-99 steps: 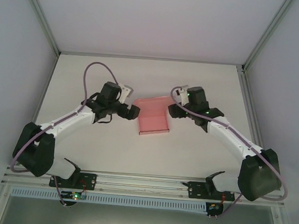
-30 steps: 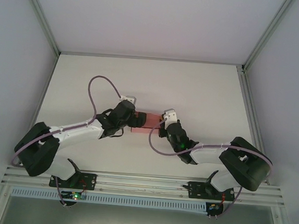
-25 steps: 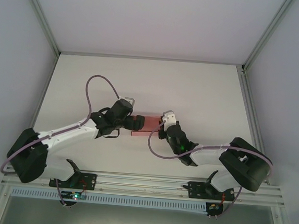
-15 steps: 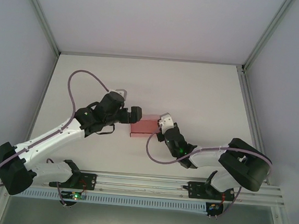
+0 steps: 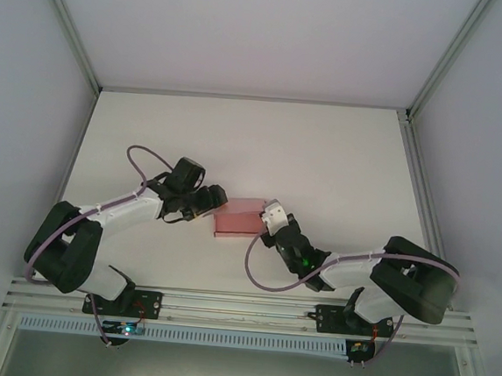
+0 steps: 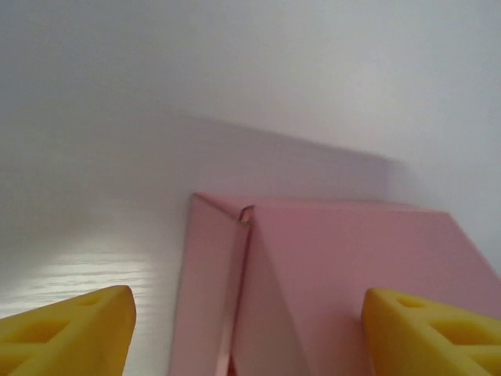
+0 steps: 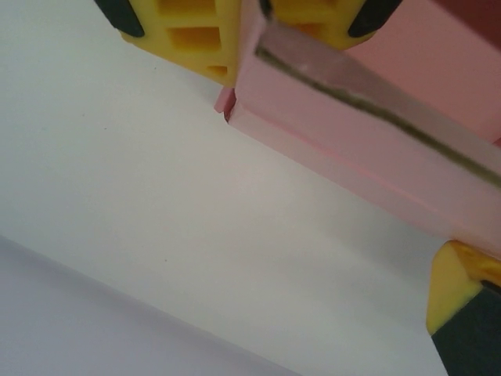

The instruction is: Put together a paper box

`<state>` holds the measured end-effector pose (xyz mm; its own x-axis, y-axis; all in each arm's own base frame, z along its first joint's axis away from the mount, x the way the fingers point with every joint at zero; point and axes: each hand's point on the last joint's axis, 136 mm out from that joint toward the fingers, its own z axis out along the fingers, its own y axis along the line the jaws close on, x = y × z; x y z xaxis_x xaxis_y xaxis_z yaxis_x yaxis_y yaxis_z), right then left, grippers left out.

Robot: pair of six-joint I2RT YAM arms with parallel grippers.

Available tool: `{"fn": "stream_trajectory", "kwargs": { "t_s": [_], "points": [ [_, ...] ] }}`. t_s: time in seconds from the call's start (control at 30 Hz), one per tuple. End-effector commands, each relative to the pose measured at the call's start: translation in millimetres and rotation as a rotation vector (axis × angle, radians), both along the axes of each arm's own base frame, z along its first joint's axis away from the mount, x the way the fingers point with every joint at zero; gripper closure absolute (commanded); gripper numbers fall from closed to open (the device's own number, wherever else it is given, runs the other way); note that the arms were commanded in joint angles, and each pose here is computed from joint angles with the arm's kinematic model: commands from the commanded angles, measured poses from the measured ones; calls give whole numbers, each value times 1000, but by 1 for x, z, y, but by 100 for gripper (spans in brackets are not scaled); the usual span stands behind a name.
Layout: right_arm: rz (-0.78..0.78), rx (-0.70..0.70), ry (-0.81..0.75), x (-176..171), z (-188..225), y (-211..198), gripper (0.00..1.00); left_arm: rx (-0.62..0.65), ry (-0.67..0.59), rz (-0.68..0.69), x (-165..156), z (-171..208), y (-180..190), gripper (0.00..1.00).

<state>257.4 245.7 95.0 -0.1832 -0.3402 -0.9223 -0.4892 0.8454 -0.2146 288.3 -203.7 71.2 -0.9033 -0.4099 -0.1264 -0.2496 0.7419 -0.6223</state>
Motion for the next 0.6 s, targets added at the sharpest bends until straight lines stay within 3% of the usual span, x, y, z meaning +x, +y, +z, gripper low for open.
{"fn": "stream_trajectory", "kwargs": {
  "t_s": [0.0, 0.07, 0.13, 0.3, 0.37, 0.4, 0.43, 0.57],
  "points": [
    [81, -115, 112, -23, -35, -4, 86, -93, -5, -2, 0, -6, -12, 32],
    [113, -108, 165, -34, -39, -2, 79, -85, 5, -4, -4, -14, -10, 35],
    [142, -88, 243, -47, -41, -1, 62, -78, 5, -7, -7, -18, -8, 42],
    [171, -19, 416, -75, -28, -8, 36, -51, -20, -8, -12, -22, -1, 46],
    [187, 53, 476, -88, -22, -11, 14, -24, -43, -13, -12, -22, 3, 48],
    [214, 78, 499, -95, -19, -10, 12, -10, -53, -15, -11, -22, 5, 48],
    [254, 108, 533, -106, -14, -9, 3, 4, -58, -22, -12, -22, 6, 48],
    [246, 167, 528, -111, 21, -21, 2, 38, -78, -69, -13, -26, 3, 48]
  ]
}}
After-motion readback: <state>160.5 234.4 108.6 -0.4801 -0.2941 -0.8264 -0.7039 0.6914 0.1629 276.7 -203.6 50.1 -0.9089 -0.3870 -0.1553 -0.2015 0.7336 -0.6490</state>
